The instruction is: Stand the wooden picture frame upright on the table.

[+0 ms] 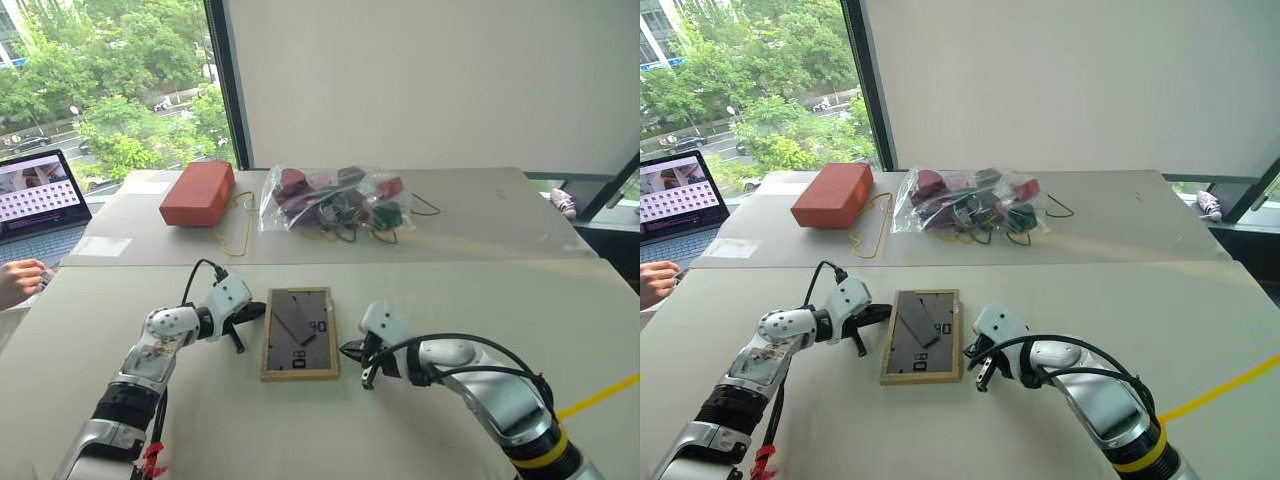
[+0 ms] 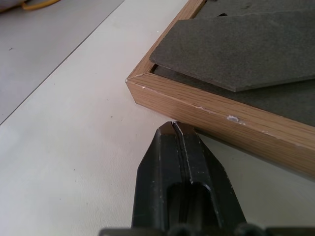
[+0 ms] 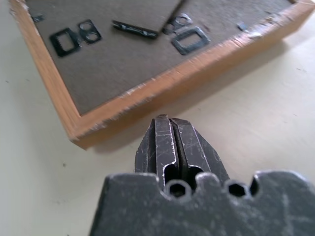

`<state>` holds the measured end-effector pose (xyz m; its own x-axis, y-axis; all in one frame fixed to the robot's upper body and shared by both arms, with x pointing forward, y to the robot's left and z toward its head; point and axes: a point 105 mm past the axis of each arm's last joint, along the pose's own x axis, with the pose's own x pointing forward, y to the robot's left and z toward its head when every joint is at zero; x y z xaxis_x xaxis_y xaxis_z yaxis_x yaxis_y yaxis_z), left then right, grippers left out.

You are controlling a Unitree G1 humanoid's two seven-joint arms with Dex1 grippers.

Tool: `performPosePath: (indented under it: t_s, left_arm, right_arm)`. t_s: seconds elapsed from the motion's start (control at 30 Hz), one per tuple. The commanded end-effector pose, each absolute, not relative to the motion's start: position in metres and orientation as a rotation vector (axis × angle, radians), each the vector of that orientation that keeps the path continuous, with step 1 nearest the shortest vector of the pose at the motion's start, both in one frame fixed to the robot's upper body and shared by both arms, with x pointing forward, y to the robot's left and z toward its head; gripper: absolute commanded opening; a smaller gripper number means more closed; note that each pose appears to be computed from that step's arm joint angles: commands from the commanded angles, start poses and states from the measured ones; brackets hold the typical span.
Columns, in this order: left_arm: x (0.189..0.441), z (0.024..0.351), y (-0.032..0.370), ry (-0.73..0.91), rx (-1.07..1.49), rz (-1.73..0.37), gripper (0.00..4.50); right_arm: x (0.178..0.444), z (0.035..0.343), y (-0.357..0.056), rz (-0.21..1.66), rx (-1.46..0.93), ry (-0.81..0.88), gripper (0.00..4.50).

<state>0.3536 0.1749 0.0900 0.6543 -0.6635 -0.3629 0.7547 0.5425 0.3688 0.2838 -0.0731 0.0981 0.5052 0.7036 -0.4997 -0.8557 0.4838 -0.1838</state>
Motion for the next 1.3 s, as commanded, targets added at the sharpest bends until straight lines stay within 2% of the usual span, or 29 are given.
performPosePath:
  t_s: [0.03,0.07,0.17,0.3,0.33,0.47,0.73,0.93,1.1,1.2,1.3]
  left_arm:
    - [0.341,0.093,0.202,0.157,0.627,-0.789,0.00]
    - [0.341,0.104,0.207,0.089,0.648,-0.750,0.00]
    - [0.324,0.121,0.208,-0.070,0.777,-0.775,0.76]
    - [0.283,0.104,0.200,-0.292,1.138,-0.963,2.37]
    - [0.276,0.099,0.198,-0.349,1.215,-1.006,2.65]
    - [0.269,0.088,0.198,-0.475,1.318,-1.062,4.20]
    - [0.274,0.051,0.184,-0.508,1.396,-1.206,4.20]
    - [0.277,0.048,0.158,-0.629,1.366,-1.252,4.20]
    - [0.275,0.053,0.155,-0.674,1.333,-1.259,4.20]
    - [0.272,0.051,0.158,-0.672,1.330,-1.276,3.46]
    - [0.270,0.051,0.158,-0.676,1.322,-1.283,2.33]
  right_arm:
    - [0.288,0.103,-0.093,0.925,-0.467,0.377,0.04]
    - [0.290,0.101,-0.097,0.916,-0.476,0.387,0.04]
    - [0.291,0.099,-0.102,0.918,-0.486,0.392,0.00]
    - [0.290,0.099,-0.098,0.969,-0.461,0.382,0.00]
    - [0.289,0.098,-0.095,0.992,-0.454,0.385,0.00]
    - [0.282,0.095,-0.086,1.062,-0.409,0.413,0.00]
    - [0.275,0.086,-0.071,1.106,-0.392,0.476,0.00]
    - [0.277,0.088,-0.053,1.117,-0.380,0.462,0.00]
    - [0.281,0.091,-0.054,1.092,-0.367,0.454,0.00]
    - [0.283,0.090,-0.058,1.075,-0.366,0.459,0.00]
    - [0.285,0.090,-0.061,1.067,-0.368,0.462,0.00]
